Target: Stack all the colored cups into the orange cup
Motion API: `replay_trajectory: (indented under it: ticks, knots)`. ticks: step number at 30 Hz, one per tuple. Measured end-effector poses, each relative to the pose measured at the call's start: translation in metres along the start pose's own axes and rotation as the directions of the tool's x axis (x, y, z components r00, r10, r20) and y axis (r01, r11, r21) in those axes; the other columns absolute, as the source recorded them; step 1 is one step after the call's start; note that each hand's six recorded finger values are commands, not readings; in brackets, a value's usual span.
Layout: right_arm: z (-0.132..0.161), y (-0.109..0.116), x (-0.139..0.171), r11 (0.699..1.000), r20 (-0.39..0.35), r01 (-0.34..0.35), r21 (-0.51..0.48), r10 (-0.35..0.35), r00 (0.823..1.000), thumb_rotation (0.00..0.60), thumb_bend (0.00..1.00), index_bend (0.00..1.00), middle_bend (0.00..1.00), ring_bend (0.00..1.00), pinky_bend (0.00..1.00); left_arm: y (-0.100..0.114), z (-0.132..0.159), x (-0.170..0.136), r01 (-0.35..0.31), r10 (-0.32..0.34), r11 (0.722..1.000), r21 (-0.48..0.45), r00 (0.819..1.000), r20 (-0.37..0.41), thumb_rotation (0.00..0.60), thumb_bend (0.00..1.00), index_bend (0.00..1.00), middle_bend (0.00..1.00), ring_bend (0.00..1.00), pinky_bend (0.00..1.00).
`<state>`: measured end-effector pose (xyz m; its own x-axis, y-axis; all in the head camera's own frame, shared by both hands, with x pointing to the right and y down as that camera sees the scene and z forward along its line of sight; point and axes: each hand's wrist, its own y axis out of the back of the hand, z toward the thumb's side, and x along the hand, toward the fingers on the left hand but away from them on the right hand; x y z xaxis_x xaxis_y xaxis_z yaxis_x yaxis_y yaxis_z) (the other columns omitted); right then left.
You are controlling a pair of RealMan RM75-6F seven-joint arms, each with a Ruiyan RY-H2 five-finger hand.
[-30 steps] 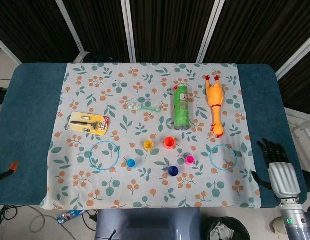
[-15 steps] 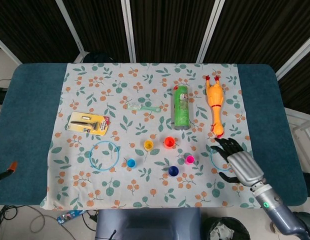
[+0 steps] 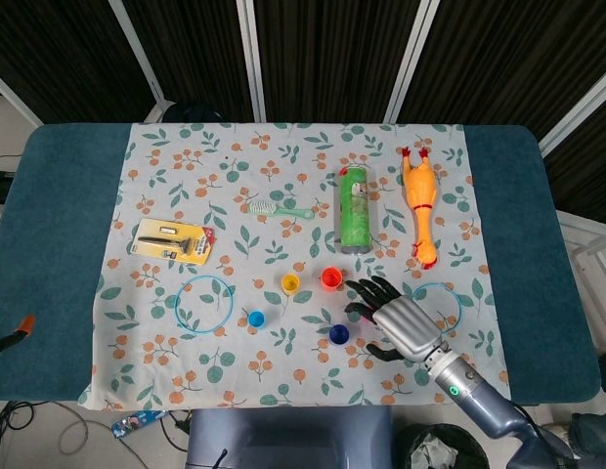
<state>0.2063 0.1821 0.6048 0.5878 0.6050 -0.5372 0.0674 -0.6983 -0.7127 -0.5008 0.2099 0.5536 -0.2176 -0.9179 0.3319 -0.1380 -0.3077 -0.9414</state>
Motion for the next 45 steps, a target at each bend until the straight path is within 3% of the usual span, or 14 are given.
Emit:
replay_trajectory:
  ticks: [9, 29, 45]
  knots:
    - [0.010, -0.024, -0.018, 0.999, -0.015, -0.040, -0.001, 0.040, 0.999, 0.600, 0.37, 0.27, 0.00, 0.00, 0.04, -0.001, 0.000, 0.000, 0.004, -0.004, 1.000, 0.004, 1.000, -0.001, 0.600, 0.21, 0.03, 0.00, 0.00, 0.00]
    - [0.011, -0.051, -0.042, 0.997, 0.021, -0.079, -0.020, 0.080, 0.997, 0.600, 0.37, 0.28, 0.00, 0.00, 0.04, 0.001, -0.002, 0.000, 0.002, -0.002, 1.000, -0.003, 1.000, -0.008, 0.600, 0.21, 0.03, 0.00, 0.00, 0.00]
    - [-0.001, -0.059, -0.047, 0.997, 0.052, -0.082, -0.018, 0.082, 0.995, 0.600, 0.37, 0.33, 0.00, 0.00, 0.04, 0.000, -0.002, 0.001, 0.004, -0.004, 1.000, -0.001, 1.000, -0.011, 0.600, 0.21, 0.03, 0.00, 0.00, 0.00]
